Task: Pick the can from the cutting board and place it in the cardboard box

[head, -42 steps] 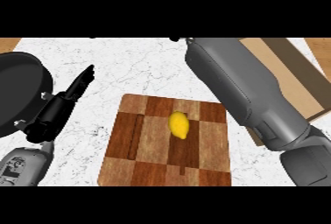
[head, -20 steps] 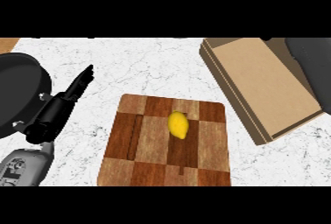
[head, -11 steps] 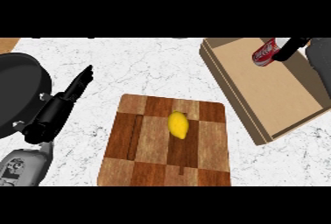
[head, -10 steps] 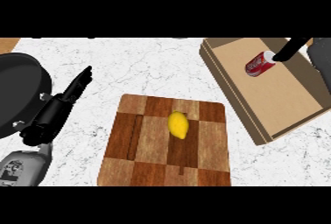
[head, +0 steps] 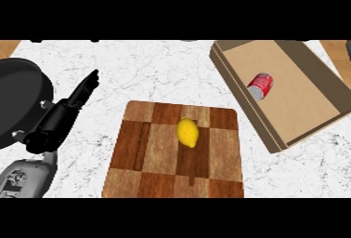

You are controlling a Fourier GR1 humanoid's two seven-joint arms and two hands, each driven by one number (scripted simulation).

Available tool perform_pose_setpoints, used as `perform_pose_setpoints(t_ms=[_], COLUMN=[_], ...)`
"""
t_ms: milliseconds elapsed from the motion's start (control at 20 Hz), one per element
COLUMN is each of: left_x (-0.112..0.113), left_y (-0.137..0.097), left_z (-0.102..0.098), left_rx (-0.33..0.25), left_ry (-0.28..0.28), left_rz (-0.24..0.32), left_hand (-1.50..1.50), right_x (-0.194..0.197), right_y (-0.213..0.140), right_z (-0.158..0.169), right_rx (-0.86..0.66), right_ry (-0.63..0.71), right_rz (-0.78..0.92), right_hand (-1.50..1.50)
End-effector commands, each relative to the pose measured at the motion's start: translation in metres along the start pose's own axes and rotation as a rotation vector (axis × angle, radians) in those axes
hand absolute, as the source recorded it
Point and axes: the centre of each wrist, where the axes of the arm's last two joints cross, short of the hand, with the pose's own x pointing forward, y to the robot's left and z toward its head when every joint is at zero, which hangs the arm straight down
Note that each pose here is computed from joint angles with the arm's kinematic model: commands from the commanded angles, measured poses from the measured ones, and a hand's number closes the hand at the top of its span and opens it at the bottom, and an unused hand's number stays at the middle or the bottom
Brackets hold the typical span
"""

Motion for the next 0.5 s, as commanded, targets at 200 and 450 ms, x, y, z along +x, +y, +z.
perform_pose_setpoints(t_ms=[200, 450], left_x=[-0.002, 0.018], left_y=[0.004, -0.005], left_z=[0.003, 0.006], left_rx=[0.014, -0.023], left_ry=[0.011, -0.002], left_rz=[-0.009, -0.020], left_hand=[0.00, 0.00], right_x=[-0.040, -0.106], right_y=[-0.043, -0.059], right_z=[0.004, 0.017], right_rx=[-0.316, -0.440], right_ry=[0.035, 0.022], right_rz=[-0.581, -0.603], right_hand=[-1.50, -1.50])
